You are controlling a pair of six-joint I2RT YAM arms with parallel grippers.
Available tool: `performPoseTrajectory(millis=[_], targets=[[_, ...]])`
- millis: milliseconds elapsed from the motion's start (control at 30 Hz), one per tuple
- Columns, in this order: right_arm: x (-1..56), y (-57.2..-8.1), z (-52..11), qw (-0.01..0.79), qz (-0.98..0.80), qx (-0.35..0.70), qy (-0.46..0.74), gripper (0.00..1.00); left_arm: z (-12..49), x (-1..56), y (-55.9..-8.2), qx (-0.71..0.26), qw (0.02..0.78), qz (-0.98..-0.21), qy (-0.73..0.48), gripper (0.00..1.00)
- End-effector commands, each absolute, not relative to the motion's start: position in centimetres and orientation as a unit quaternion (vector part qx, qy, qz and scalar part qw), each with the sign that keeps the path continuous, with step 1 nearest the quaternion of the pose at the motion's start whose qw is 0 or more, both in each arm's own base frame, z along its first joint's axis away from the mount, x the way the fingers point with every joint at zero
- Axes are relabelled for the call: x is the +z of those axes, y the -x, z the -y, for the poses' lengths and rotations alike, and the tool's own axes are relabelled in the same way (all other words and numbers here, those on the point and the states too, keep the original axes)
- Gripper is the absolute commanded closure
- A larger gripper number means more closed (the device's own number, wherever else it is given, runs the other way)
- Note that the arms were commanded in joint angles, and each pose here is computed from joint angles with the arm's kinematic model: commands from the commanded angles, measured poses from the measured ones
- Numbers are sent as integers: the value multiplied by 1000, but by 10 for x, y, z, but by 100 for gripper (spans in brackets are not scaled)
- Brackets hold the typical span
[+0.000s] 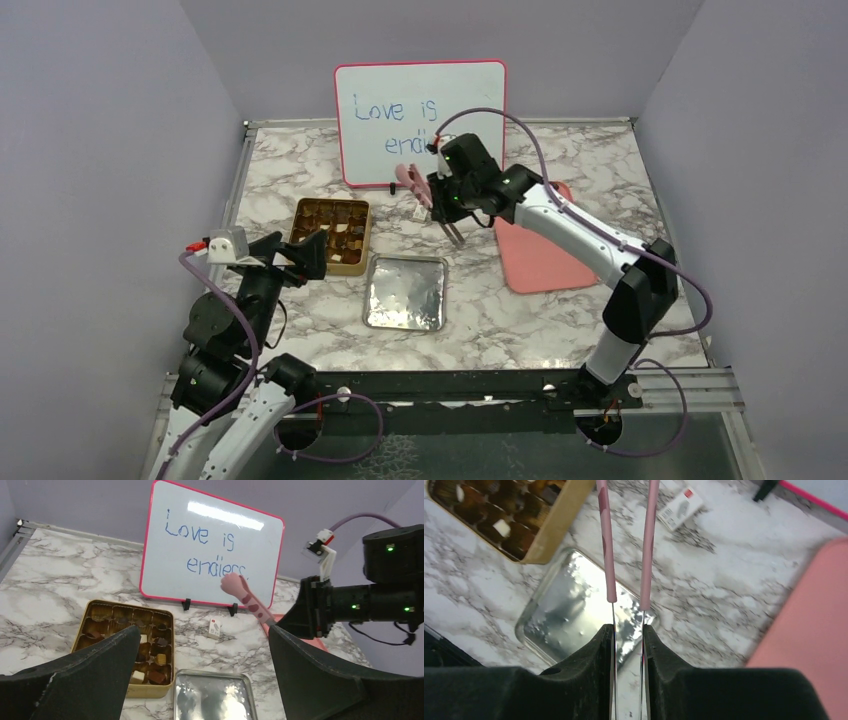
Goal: Pack the chocolate
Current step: Pick up the fake chocolate from the plate, then place the fake chocolate in the packing box.
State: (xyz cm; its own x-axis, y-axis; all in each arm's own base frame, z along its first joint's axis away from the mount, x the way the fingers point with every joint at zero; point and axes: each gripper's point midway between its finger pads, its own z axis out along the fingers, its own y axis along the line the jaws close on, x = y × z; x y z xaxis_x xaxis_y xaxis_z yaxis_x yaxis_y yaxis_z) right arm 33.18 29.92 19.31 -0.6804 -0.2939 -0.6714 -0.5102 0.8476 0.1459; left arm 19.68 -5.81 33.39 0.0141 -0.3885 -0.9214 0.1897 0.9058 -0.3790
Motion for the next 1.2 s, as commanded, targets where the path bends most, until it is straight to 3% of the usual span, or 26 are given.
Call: performPoseTrajectory(millis=[0, 600, 1167], targets=[[202, -340, -355, 360, -884, 182, 237, 73, 52, 359, -184, -230, 722, -646, 95, 1], [163, -340, -521, 387, -828, 214, 344, 71, 47, 380, -168, -255, 729, -626, 107, 1], [122, -339, -562, 389, -810, 243, 365, 70, 47, 380, -167, -255, 730, -625, 107, 1]])
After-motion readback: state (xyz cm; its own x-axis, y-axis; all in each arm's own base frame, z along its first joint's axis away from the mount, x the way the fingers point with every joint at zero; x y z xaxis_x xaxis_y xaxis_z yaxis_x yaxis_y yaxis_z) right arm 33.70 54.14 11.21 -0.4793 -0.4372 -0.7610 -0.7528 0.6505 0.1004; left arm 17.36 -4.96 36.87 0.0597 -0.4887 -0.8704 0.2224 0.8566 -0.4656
